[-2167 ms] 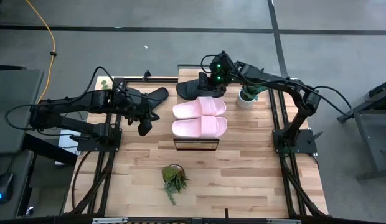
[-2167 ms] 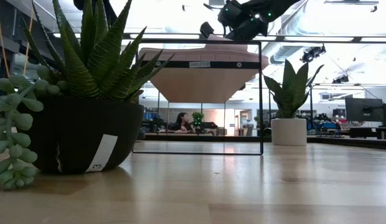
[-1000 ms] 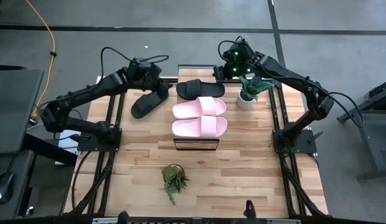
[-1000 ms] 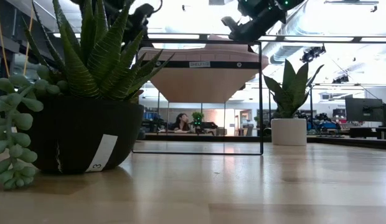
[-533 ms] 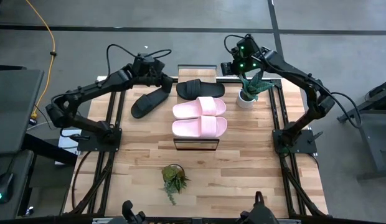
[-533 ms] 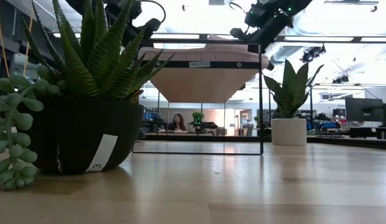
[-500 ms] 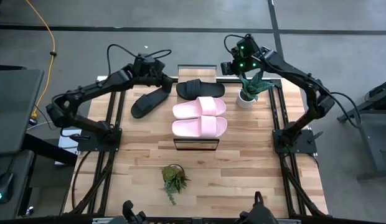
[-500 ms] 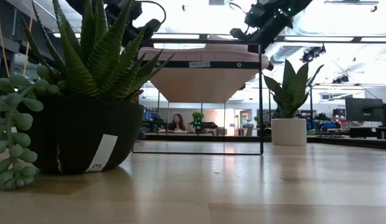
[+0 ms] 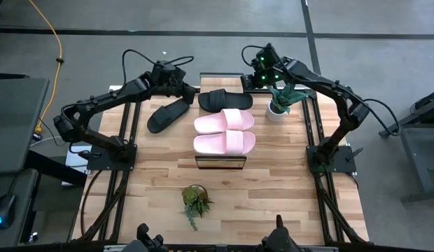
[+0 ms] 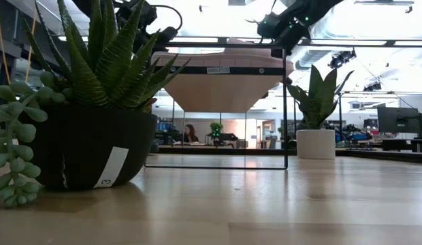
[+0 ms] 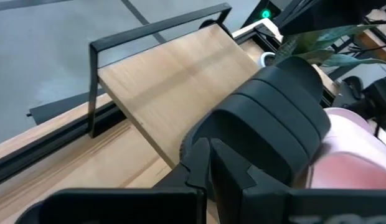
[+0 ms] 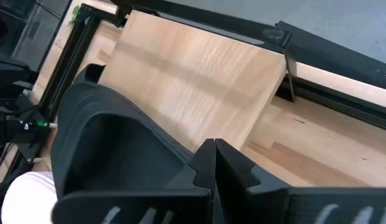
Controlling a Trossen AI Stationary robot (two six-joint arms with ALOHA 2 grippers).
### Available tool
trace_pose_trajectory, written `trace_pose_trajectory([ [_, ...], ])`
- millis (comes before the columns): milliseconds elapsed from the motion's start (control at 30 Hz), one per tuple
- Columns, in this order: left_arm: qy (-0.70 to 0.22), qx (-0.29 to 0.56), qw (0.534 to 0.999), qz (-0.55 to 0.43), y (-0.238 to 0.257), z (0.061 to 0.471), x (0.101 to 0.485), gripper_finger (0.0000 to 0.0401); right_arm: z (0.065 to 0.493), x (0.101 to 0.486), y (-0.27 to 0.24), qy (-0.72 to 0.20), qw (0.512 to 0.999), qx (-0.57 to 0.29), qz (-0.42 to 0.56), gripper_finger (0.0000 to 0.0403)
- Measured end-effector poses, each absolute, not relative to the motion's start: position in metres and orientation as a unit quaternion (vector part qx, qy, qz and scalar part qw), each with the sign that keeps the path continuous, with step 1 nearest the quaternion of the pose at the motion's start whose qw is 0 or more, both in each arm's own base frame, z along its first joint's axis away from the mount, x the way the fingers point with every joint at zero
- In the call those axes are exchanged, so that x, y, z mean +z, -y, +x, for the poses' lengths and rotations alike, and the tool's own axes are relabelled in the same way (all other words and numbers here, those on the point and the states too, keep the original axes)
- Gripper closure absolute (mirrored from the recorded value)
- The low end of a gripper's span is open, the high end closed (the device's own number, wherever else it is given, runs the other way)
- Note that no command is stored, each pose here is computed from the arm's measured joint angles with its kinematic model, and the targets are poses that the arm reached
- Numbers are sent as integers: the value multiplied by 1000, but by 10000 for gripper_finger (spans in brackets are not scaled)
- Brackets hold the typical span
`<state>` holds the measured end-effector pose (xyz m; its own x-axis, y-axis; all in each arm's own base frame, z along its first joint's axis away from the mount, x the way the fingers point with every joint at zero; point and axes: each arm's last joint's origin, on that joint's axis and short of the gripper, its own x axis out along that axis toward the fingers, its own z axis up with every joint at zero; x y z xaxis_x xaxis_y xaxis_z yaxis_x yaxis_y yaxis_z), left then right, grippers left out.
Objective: Pick and place slides into the shelf
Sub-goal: Put the bottom black slide on the shelf
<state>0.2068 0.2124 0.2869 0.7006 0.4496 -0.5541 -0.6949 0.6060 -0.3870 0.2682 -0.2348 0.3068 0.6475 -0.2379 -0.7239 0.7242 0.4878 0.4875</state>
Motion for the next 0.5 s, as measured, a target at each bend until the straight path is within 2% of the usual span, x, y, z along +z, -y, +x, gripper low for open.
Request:
trace_pose_trajectory([
  [500, -201, 329, 875, -292, -226, 202, 282, 396, 273, 292, 239, -320, 796, -302, 416, 403],
])
